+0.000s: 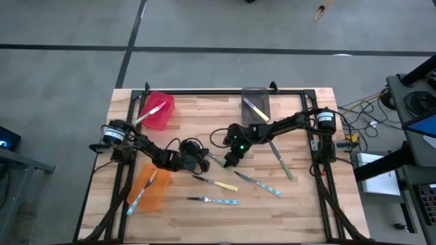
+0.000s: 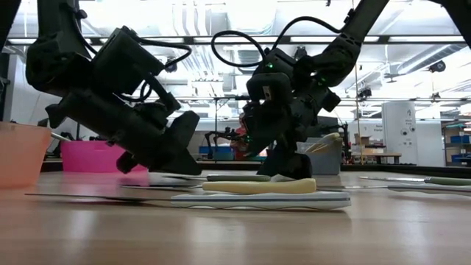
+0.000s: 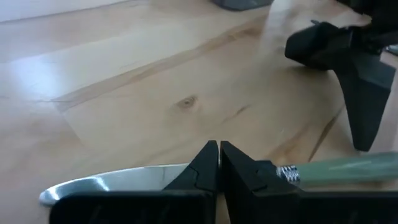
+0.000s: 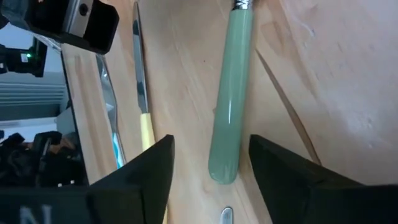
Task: Sort silverware by color (type)
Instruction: Put the left green knife into the red bin
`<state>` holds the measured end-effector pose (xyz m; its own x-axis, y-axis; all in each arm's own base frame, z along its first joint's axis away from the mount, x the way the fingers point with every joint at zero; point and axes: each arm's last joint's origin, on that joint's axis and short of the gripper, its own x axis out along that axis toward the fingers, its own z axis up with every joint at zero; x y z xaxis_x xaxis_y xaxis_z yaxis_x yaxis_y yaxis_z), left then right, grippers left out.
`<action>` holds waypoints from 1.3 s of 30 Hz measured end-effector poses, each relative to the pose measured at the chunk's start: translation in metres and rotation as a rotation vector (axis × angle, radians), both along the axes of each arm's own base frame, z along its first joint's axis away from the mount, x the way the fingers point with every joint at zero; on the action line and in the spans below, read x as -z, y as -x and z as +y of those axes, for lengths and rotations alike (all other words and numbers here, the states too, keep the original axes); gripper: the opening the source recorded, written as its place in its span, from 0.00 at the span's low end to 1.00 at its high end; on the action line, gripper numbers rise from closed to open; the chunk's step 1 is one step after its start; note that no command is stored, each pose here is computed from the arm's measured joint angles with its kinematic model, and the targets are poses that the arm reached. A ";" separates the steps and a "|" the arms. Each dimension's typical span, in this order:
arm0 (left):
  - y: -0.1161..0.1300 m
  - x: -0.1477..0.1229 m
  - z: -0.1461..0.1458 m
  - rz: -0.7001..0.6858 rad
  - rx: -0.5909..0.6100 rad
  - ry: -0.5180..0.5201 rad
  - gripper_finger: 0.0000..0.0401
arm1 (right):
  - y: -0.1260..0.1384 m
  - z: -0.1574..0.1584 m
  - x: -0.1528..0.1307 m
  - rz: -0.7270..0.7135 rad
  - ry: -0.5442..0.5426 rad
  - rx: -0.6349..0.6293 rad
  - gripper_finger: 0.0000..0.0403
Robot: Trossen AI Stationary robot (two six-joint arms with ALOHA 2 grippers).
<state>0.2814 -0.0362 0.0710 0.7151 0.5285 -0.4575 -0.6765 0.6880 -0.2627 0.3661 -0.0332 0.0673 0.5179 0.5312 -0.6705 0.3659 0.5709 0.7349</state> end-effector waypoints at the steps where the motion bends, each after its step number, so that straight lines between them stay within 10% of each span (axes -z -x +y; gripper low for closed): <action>1: 0.000 -0.001 0.000 -0.006 -0.002 0.002 0.00 | 0.000 -0.002 -0.001 -0.003 -0.002 -0.002 0.50; 18: 0.001 -0.056 -0.002 0.075 0.263 -0.276 0.00 | 0.024 0.008 -0.083 -0.267 0.730 -0.136 0.48; 39: 0.007 -0.021 0.019 0.309 0.259 -0.202 0.00 | 0.044 0.071 -0.036 -0.389 0.826 -0.097 0.56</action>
<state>0.2743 -0.0170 0.0921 0.6813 0.4510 -0.5766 -0.5012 0.8615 0.0816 0.3224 0.0374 0.1035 0.7649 0.0135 -0.6440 0.1015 0.9847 0.1413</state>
